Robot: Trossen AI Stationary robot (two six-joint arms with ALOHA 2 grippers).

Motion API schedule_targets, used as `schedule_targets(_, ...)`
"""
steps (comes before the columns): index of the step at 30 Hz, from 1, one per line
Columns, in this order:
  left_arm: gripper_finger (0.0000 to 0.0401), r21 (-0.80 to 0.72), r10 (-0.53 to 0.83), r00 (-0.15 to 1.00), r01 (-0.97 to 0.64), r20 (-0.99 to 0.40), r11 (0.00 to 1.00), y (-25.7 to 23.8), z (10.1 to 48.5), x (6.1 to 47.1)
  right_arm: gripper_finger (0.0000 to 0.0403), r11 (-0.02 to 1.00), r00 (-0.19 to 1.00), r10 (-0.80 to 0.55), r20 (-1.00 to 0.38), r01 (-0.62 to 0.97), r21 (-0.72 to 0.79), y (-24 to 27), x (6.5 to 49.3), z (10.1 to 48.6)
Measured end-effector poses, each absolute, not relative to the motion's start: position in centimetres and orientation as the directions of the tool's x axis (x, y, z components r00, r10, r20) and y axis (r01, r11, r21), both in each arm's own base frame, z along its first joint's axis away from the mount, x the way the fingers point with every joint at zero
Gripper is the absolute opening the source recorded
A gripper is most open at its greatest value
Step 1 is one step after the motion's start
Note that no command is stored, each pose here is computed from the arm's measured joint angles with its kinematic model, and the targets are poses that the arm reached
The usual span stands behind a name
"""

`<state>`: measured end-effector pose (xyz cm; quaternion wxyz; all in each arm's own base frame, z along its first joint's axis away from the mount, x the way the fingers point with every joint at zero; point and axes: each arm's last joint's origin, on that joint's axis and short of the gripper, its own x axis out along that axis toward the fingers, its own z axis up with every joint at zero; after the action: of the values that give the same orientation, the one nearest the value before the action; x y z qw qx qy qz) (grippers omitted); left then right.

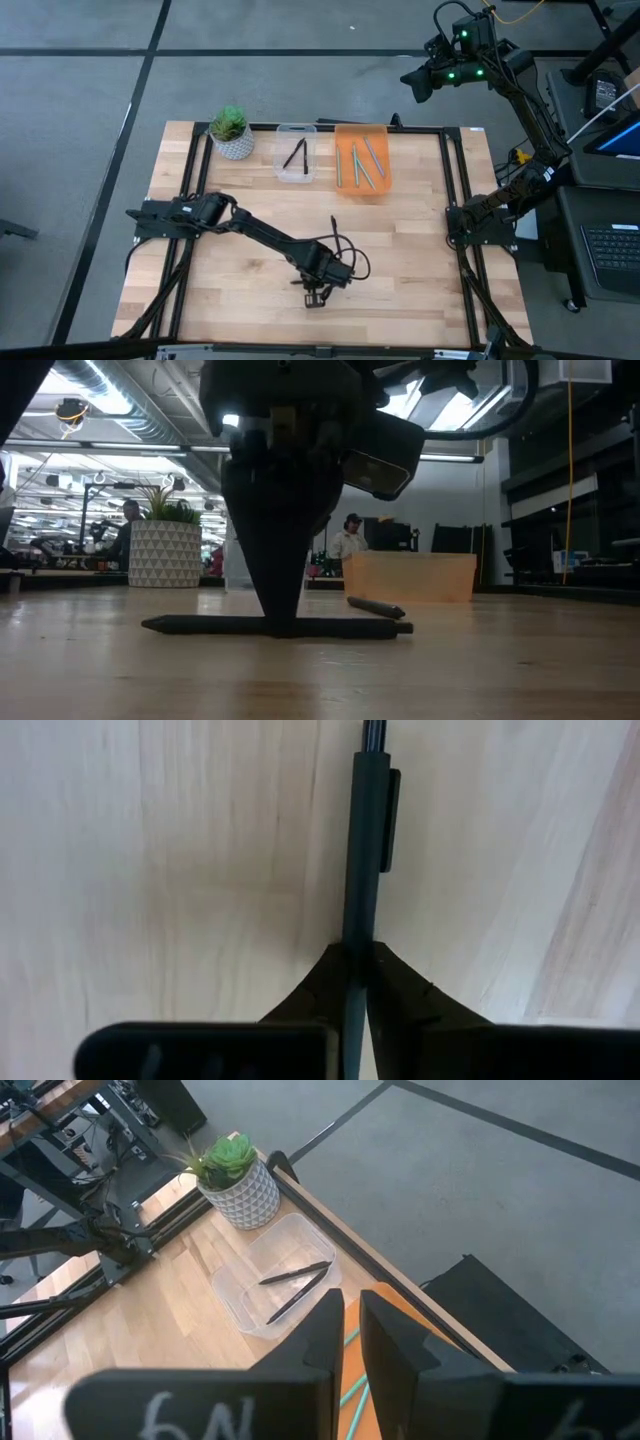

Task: Sort pens & pencils
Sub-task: Put the black pen into the transparent bin

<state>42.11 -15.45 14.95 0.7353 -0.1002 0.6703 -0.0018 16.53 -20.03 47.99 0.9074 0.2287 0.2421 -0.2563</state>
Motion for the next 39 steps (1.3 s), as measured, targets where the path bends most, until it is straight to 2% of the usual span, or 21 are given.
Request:
schedule_targets(14,0.0014,-0.14,-0.134,0.039,-0.219,-0.99,0.966,-14.7,20.3,42.5,0.0039,0.76,0.751,-0.355,-0.557,0.578,0.296,-20.0,16.5,48.0)
schedule_targets(21,0.0014,-0.143,-0.123,0.083,-0.315,-0.989,0.938,-13.9,24.6,42.8,0.0039,0.748,0.752,-0.354,-0.556,0.585,0.313,-20.0,16.5,48.0)
schedule_targets(27,0.0014,-0.129,-0.103,0.087,-0.384,-0.991,0.914,-13.5,25.7,42.7,0.0039,0.747,0.751,-0.354,-0.557,0.585,0.315,-20.0,16.5,48.0)
schedule_targets(33,0.0014,-0.075,-0.078,0.018,-0.549,-0.997,0.832,-10.7,25.6,42.7,0.0039,0.736,0.729,-0.398,-0.557,0.616,0.281,-20.3,16.4,48.0)
schedule_targets(39,0.0014,-0.055,-0.04,0.039,-0.699,-0.998,0.713,-6.4,25.6,43.6,0.0039,0.736,0.699,-0.463,-0.546,0.646,0.202,-20.7,16.1,48.2)
